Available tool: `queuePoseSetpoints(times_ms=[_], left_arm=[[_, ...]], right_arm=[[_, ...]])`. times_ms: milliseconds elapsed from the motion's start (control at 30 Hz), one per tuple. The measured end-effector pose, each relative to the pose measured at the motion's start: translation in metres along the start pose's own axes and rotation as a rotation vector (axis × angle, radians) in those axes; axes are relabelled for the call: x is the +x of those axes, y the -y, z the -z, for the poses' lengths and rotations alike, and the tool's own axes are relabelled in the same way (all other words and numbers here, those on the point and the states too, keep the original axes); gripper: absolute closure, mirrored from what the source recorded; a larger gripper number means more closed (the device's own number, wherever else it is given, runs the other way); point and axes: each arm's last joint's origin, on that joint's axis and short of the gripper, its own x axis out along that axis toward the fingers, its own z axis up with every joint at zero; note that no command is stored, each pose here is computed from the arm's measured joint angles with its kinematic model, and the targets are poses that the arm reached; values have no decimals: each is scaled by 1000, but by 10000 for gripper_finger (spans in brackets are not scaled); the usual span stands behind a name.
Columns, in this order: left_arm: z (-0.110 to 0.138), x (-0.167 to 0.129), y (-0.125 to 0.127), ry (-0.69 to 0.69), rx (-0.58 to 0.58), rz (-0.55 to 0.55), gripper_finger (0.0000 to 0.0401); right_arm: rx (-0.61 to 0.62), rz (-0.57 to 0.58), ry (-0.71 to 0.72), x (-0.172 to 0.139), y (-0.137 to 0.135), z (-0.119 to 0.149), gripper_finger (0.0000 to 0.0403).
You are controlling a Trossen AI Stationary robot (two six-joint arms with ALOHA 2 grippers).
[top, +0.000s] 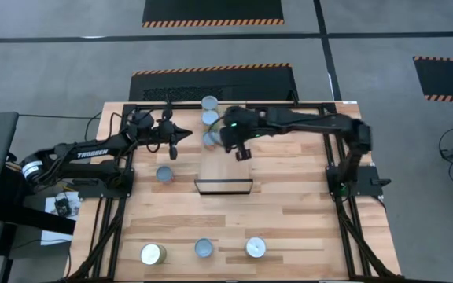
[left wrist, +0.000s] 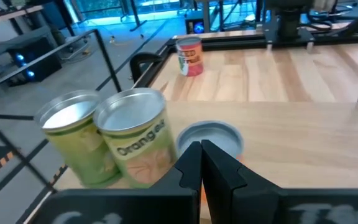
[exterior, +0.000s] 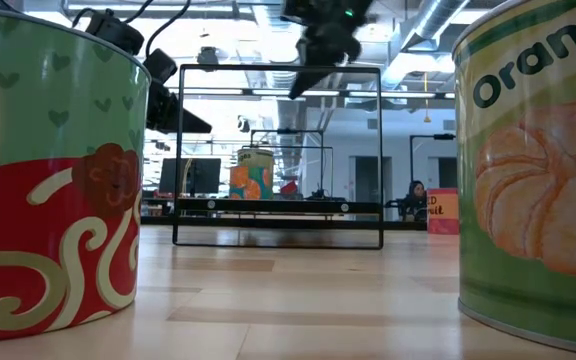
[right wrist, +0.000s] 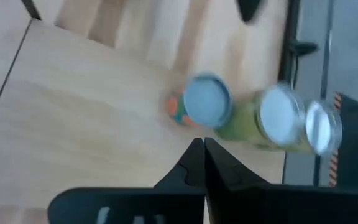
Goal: Pick and place cans onto a shelf
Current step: Put the canned spaghetti sauce on the shelf
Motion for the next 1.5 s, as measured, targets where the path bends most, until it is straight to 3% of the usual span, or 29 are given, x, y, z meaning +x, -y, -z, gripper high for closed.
queuePoseSetpoints(times_ms=[233, 467, 733, 900, 1067, 1500], left_arm=[[-2, 3, 10, 7, 37, 37, 401], [-5, 5, 17, 16, 34, 74, 401], [-6, 8, 34, 6, 12, 156, 401], [-1, 14, 45, -42, -25, 216, 401], [10, 24, 46, -111, -34, 136, 401], [32, 56, 47, -80, -105, 141, 401]], right_arm=[[159, 129, 239, -22, -18, 57, 395], [254, 201, 433, -44, -40, 93, 393], [334, 210, 556, -34, -56, 125, 396], [365, 210, 581, -27, -60, 132, 391], [368, 217, 601, -28, -60, 131, 391], [366, 212, 591, -28, -61, 131, 392]])
